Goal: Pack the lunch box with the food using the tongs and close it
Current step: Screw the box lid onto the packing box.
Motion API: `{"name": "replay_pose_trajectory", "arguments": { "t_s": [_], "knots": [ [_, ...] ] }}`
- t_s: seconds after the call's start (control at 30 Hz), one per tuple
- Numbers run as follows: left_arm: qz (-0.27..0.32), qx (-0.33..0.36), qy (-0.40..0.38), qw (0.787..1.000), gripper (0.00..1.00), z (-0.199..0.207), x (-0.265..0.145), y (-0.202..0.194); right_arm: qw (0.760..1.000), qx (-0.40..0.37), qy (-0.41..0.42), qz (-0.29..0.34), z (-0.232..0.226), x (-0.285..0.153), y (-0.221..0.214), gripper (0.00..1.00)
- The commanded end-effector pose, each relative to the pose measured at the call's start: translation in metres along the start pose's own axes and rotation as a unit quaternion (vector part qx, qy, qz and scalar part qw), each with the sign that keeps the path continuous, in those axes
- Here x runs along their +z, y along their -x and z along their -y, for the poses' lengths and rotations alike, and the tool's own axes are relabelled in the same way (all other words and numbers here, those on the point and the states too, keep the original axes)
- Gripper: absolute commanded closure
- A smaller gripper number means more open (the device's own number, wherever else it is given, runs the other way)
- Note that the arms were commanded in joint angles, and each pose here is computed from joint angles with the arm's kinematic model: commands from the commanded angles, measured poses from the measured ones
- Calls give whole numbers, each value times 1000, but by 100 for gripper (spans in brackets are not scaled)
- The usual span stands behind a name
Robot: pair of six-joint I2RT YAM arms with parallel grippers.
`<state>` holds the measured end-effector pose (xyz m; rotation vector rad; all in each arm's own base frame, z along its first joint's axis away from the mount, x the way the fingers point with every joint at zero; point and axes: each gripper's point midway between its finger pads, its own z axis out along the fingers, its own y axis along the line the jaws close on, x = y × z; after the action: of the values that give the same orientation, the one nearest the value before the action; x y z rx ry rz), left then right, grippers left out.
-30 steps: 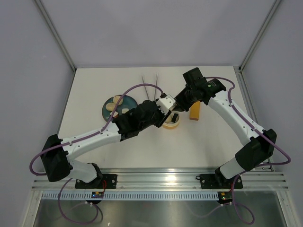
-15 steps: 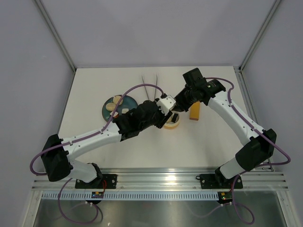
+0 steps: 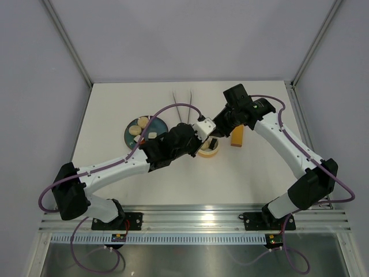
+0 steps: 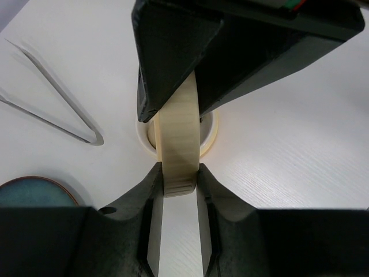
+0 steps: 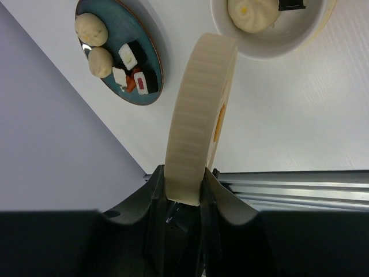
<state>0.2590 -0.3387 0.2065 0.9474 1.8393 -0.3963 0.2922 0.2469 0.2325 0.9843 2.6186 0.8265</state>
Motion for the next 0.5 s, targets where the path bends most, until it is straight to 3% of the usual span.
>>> {"name": "replay_pose_trajectory", "arguments": {
  "t_s": [0.0,0.23,0.27,0.3,0.43,0.47],
  "knots": [
    [43,-16,1,999,100,-1,-4,35,999,-17,49,9,-16,-17,1,95],
    [59,-39,-17,997,100,1,-14,40,998,-22,52,28,-11,-21,6,77],
    [61,-42,-16,997,100,-2,-15,42,998,-24,52,28,-10,-21,6,67],
    [61,-43,-17,997,100,-2,-16,41,998,-28,55,28,-11,-22,6,41],
    [62,-87,-43,993,100,-4,-21,47,995,-52,75,40,-15,-31,7,10],
    [63,-103,-43,992,100,-11,-22,48,994,-58,78,48,-14,-37,8,8]
  ]
}}
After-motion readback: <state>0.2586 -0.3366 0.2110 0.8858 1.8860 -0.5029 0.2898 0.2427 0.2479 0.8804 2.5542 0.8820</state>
